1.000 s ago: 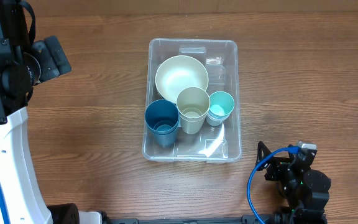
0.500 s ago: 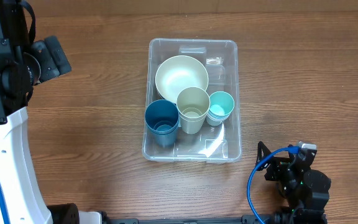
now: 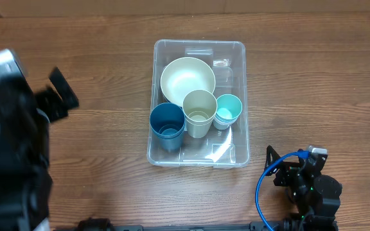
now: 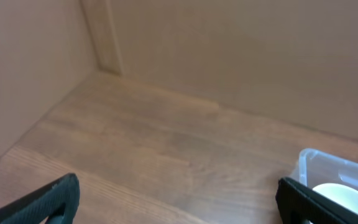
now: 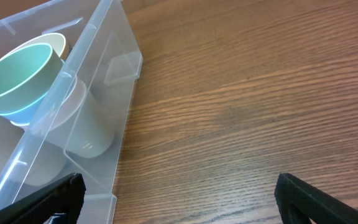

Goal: Pack container

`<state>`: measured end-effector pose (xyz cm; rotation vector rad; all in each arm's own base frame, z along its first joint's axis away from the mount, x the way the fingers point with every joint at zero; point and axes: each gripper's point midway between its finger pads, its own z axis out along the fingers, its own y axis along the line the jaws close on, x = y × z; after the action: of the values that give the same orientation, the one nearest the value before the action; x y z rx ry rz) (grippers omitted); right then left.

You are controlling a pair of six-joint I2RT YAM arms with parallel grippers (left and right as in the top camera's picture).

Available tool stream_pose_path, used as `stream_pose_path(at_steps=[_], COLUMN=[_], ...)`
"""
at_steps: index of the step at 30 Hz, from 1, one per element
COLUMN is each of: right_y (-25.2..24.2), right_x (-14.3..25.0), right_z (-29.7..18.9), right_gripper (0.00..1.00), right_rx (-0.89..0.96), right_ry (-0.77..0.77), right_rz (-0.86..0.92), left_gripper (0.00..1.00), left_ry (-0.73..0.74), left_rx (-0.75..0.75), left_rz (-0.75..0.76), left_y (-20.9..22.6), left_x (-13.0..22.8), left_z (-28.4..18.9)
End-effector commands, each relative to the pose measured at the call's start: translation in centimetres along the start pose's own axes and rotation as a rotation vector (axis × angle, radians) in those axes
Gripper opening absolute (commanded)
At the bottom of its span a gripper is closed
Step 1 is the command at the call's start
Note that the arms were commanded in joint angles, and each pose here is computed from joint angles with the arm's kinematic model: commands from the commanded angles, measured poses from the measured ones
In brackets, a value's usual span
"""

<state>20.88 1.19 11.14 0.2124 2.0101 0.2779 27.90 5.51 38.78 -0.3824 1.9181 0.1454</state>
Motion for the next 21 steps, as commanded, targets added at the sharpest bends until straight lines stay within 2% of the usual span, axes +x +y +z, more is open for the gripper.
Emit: stream_pose_path(at_steps=[1,9,13,21], right_y=[-0.1,-0.1,-0.1,-0.1], right_x=[0.5,0.5,0.5,0.5], right_z=[0.2,0.2,0.2,0.2], right_gripper=[1.0,1.0,1.0,1.0], right_rx=[-0.004,-0.004,-0.004,-0.004], right_ry=[0.005,0.005,0.005,0.005], right_rz=[-0.005,-0.005,-0.005,-0.005], left_gripper=[1.0,1.0,1.0,1.0], left_ry=[0.01,0.095,0.066,0.092], left_rx=[0.053,0.062,0.118,0.139], left_rz=[0.071,0.037,0.009,0.012], left_y=[0.1,1.8,1.4,1.5], left_x=[6.0,18.1,22.2,27.2], left_z=[0.2,0.8,1.7,3.2])
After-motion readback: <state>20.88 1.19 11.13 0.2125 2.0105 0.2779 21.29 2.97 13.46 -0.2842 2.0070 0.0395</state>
